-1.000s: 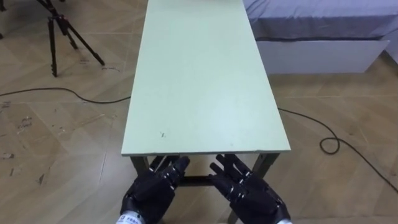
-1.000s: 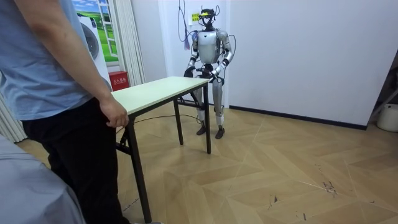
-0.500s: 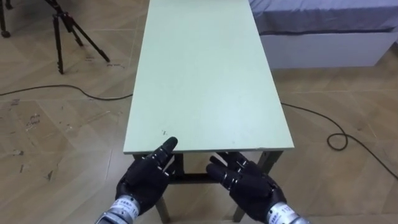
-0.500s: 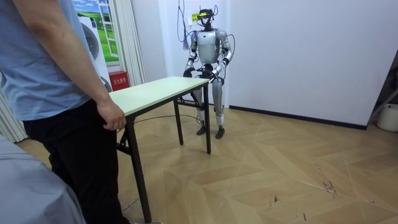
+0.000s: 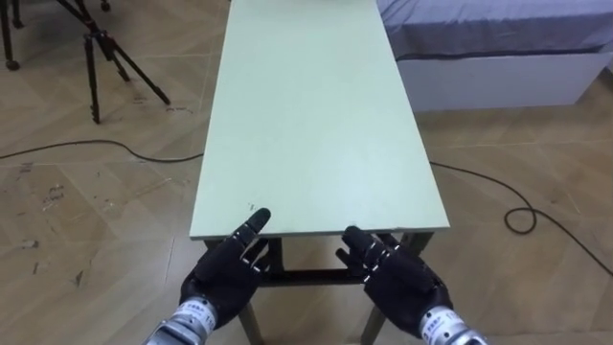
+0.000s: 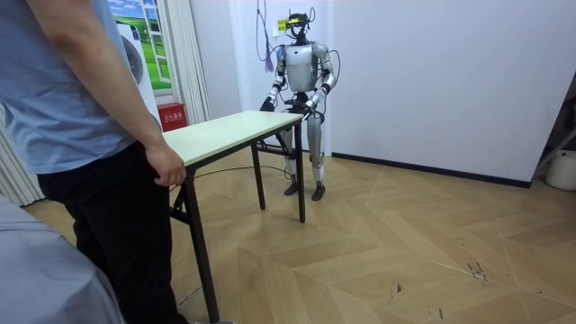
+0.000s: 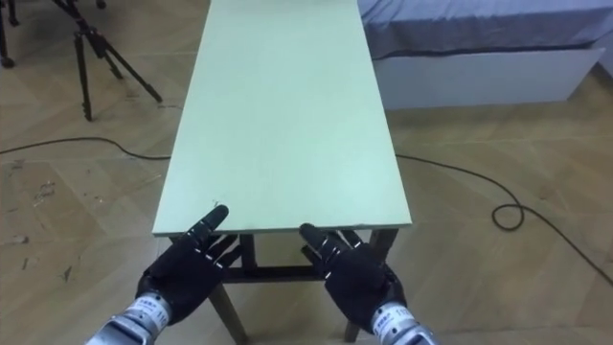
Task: Move table with human
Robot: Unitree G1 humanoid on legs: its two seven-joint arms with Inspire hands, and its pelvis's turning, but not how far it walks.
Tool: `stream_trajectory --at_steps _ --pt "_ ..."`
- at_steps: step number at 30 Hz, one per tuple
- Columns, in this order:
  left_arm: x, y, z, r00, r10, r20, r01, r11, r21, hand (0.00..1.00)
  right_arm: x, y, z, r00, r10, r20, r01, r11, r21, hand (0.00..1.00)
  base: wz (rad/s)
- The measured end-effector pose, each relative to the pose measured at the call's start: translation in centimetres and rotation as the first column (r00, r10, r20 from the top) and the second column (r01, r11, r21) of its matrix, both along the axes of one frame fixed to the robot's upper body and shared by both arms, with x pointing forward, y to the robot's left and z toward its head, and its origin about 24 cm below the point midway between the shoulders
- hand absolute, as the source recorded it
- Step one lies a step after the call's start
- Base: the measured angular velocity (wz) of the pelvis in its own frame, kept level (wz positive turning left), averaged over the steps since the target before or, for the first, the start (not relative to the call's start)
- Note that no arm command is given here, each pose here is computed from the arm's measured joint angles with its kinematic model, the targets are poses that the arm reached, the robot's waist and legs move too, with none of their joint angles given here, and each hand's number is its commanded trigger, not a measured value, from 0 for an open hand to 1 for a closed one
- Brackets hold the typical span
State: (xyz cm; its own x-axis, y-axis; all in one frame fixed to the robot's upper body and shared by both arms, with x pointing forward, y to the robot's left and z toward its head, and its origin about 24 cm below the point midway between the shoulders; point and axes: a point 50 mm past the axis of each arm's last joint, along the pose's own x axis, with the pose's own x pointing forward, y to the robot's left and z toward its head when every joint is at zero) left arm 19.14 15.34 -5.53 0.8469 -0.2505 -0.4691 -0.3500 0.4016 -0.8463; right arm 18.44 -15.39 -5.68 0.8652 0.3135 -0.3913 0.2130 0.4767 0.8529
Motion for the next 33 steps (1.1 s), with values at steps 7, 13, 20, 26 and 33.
stream_trajectory --at_steps 7,13,20,26,33 --pt "0.26 -0.16 0.09 0.999 0.045 -0.010 -0.045 0.998 -0.037 0.00 0.32 0.30 0.12 0.993 -0.109 -0.043 0.114 0.985 0.127 0.00 -0.05" --pt "0.39 -0.21 0.14 0.998 0.068 -0.015 -0.069 0.996 -0.052 0.00 0.48 -0.14 0.21 0.989 -0.142 -0.049 0.148 0.979 0.140 0.00 -0.03" --pt "0.37 -0.18 0.11 0.997 0.070 -0.019 -0.071 0.996 -0.050 0.00 0.63 -0.58 0.29 0.984 -0.170 -0.049 0.176 0.975 0.139 0.00 0.00" --pt "0.38 -0.13 0.11 0.997 0.072 -0.020 -0.073 0.996 -0.050 0.00 0.76 -0.19 0.31 0.977 -0.203 -0.064 0.211 0.961 0.177 0.00 0.00" --pt "0.41 -0.17 0.13 0.997 0.075 -0.023 -0.076 0.995 -0.060 0.00 0.91 -0.15 0.55 0.974 -0.215 -0.073 0.225 0.954 0.196 0.00 0.00"
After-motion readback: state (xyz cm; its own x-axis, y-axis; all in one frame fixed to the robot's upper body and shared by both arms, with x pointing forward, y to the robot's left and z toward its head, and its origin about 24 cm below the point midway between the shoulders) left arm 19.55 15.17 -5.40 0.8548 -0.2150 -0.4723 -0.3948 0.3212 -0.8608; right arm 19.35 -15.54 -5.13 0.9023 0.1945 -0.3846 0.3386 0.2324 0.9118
